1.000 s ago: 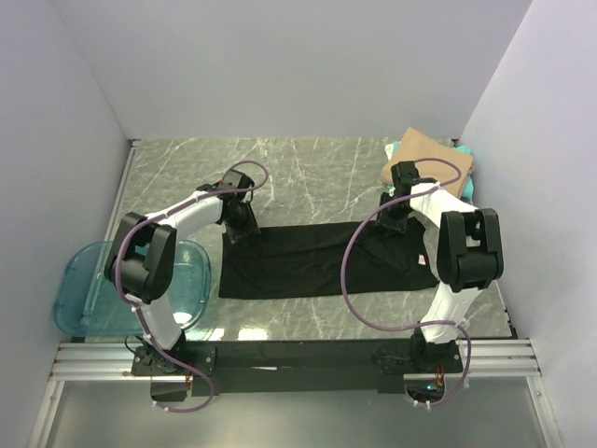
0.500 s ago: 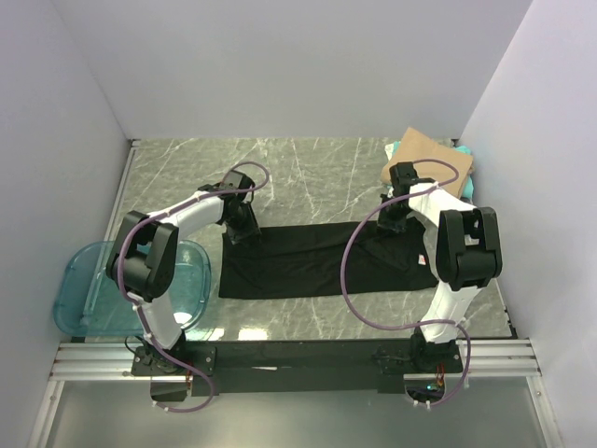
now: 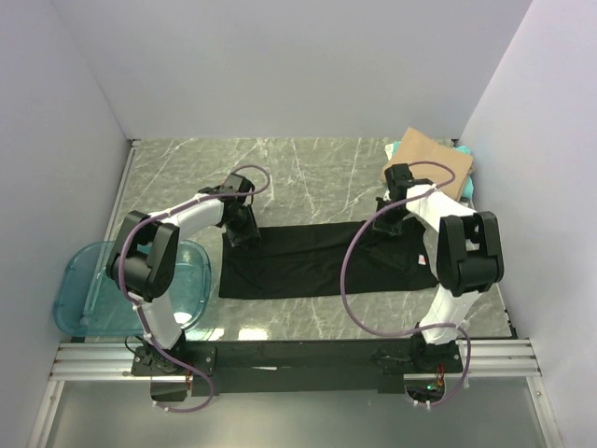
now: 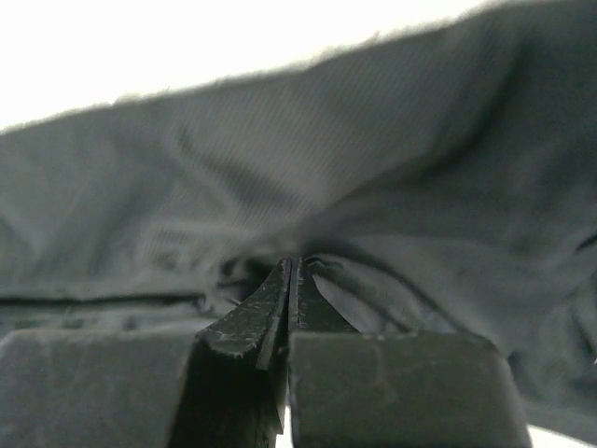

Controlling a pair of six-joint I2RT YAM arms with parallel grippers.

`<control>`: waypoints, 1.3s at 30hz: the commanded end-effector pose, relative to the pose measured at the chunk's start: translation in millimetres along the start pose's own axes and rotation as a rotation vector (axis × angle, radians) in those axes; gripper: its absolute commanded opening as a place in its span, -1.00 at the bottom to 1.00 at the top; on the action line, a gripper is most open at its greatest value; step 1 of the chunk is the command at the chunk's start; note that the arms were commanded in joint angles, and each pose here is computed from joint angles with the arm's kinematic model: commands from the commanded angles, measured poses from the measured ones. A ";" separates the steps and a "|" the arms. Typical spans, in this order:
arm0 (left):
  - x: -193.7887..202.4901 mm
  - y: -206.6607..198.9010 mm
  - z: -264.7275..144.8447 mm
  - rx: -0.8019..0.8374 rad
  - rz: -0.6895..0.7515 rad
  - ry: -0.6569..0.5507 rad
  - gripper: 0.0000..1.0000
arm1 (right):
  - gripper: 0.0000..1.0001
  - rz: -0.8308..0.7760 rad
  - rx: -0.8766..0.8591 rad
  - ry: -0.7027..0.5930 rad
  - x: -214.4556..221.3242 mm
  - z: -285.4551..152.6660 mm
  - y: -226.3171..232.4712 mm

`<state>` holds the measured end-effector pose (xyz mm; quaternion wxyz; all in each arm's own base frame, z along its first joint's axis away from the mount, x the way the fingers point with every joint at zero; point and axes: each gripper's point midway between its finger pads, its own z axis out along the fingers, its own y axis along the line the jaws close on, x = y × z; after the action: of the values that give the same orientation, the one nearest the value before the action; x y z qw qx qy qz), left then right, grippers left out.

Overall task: Fold and stack the t-shirts
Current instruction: Fold the tshirt

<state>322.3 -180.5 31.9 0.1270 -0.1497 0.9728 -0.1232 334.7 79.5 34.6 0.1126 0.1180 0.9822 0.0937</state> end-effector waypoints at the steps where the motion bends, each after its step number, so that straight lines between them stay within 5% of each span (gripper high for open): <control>1: -0.5 -4.6 -1.3 0.034 0.059 -0.006 -0.16 | -1.00 0.003 -0.008 -0.008 17.0 -23.1 13.1; 21: 9.1 5.1 -1.2 0.036 0.200 0.040 -0.16 | -0.98 0.065 0.132 -0.025 79.4 -30.7 36.6; 29: 9.0 8.0 -1.8 0.041 0.234 0.042 -0.17 | -0.29 0.092 0.122 -0.058 91.8 -45.6 49.5; 39: 4.3 12.7 4.2 0.039 0.218 0.045 -0.17 | -0.06 0.101 0.147 -0.168 64.7 -60.9 42.0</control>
<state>314.8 -171.4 26.1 0.1226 -0.0436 0.9834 -0.1263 252.1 140.3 80.8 0.1511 0.1681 0.9733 0.0401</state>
